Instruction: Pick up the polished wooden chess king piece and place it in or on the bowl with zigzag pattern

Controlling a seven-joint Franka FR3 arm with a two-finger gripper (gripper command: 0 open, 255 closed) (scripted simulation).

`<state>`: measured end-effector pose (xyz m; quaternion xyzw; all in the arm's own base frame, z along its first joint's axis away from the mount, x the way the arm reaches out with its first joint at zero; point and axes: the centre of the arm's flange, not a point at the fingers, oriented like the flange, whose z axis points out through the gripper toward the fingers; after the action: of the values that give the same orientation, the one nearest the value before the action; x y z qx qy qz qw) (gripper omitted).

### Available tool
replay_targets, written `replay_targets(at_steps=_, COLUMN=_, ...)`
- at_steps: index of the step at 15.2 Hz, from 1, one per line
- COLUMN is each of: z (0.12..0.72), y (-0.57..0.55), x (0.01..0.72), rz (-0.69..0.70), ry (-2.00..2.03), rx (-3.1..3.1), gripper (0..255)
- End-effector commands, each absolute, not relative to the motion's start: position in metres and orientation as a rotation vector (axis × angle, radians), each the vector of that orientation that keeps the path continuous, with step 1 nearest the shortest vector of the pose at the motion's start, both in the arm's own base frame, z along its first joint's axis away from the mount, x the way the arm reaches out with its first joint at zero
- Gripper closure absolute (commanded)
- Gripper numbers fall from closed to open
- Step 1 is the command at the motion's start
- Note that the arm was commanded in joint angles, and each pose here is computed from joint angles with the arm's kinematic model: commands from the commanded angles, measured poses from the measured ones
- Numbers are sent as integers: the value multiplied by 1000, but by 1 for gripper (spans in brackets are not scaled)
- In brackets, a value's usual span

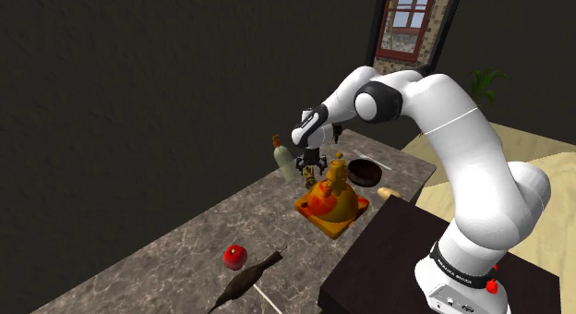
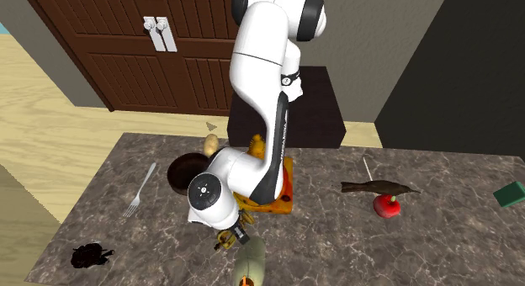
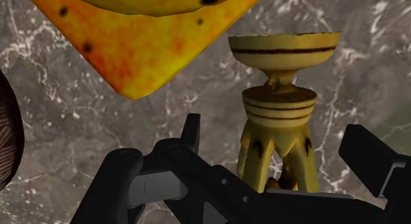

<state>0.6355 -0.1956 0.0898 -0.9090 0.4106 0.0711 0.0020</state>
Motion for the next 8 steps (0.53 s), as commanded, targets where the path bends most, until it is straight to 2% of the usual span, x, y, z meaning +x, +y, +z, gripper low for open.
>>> replay_targets(at_steps=1, z=76, y=-183, x=633, rz=259, ry=1271, rx=-2855, gripper=0)
replay_targets(at_steps=3, z=76, y=-183, x=633, rz=259, ry=1271, rx=-2855, gripper=0)
replay_targets(at_steps=4, z=74, y=-182, x=632, rz=259, ry=1271, rx=-2855, gripper=255)
replay_targets(at_steps=8, z=75, y=-181, x=631, rz=259, ry=1272, rx=-2856, gripper=255)
